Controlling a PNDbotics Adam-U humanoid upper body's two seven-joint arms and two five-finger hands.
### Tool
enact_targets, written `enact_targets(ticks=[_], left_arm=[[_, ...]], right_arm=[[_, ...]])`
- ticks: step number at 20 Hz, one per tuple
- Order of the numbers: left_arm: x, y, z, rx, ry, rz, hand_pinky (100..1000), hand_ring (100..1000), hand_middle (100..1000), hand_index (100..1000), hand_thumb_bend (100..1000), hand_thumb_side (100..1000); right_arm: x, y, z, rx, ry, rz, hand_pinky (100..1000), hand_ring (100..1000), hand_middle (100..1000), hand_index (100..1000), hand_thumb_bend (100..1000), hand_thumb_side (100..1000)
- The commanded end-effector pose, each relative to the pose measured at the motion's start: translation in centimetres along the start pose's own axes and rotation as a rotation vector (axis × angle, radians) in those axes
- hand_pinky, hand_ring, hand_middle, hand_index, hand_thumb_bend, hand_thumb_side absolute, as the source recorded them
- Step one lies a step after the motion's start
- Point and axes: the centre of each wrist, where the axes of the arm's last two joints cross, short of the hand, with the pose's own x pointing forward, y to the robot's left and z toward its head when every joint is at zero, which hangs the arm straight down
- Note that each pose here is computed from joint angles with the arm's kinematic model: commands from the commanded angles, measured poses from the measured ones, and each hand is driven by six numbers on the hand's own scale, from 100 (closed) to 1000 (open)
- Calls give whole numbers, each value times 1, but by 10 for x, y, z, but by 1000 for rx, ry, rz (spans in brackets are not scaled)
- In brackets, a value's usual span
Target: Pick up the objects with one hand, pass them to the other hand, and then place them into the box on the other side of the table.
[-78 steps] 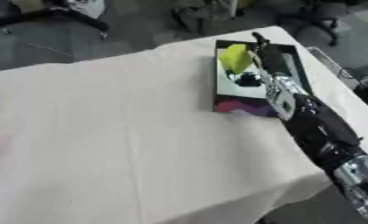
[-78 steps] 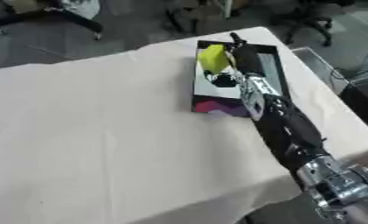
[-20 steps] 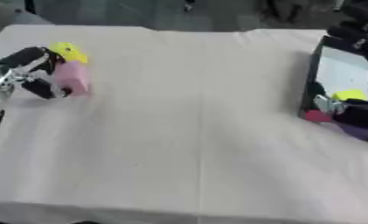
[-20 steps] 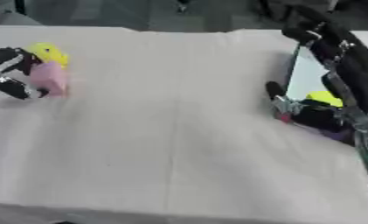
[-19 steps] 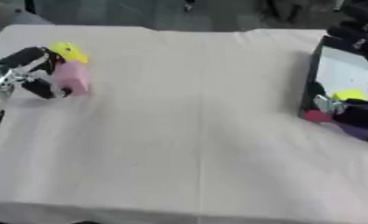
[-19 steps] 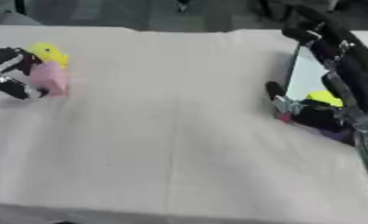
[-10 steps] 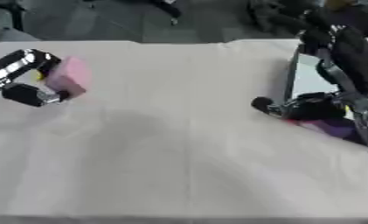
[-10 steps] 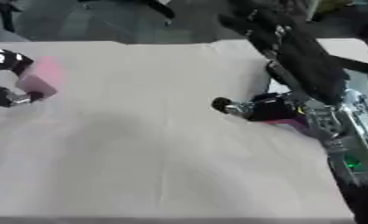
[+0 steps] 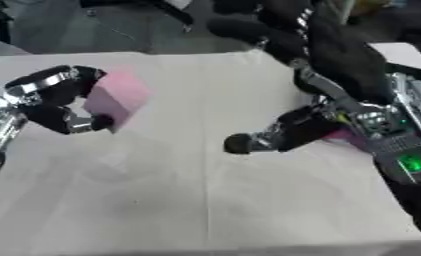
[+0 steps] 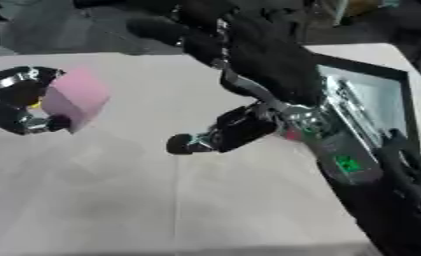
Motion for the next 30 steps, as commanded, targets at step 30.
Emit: enact_targets(ticks=[30], left_arm=[[42,-16,-70,-274,-47,-172,634,540,495,627,381,251]], right_arm=[[-9,52,-19,374,47,-103,928,905,1000,794,623,247]])
